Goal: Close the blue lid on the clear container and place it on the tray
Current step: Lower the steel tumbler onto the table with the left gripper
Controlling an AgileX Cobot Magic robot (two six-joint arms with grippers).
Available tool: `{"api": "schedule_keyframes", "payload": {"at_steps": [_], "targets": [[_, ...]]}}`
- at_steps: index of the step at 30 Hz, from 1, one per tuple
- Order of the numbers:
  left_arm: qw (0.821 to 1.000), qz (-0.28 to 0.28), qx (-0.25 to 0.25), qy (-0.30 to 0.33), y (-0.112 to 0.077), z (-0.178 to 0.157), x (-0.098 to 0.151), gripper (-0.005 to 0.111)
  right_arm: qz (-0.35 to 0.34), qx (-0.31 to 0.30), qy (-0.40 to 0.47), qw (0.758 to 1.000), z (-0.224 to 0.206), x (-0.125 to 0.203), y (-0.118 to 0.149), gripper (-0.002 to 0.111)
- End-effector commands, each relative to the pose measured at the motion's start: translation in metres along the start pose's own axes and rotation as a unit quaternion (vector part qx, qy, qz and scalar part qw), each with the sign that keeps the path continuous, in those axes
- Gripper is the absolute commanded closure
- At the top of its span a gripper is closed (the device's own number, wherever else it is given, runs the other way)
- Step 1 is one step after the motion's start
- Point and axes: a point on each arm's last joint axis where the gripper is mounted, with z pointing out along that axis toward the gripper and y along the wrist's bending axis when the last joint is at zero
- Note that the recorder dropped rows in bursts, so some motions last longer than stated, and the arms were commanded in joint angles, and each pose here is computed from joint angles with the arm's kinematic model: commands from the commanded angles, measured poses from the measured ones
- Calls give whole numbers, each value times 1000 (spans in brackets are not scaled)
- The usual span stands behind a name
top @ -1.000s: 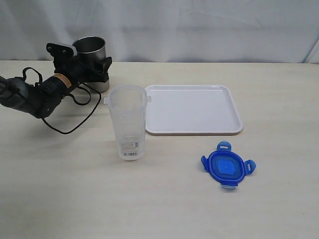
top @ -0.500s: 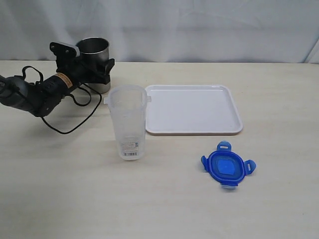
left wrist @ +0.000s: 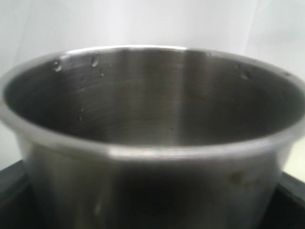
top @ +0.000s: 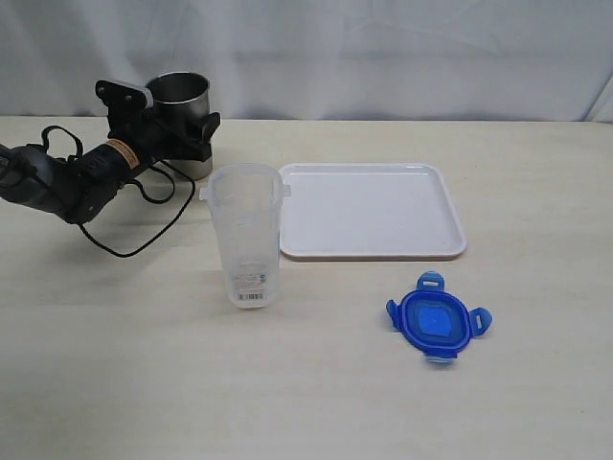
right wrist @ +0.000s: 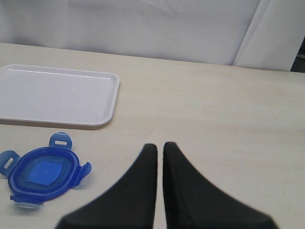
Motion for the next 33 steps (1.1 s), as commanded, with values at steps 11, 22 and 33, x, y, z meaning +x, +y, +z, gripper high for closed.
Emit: {"api": "schedule_keyframes", "payload": {"at_steps": [11,22,33], "targets": [[999,-9,36,8,-7,0,-2,22,1,3,0,1000,0,1,0,104],[999,-8,35,10,-6,0,-1,22,1,3,0,1000,0,1,0,104],[999,-8,28,27,-5,0,2,22,1,3,0,1000,0,1,0,104]]}}
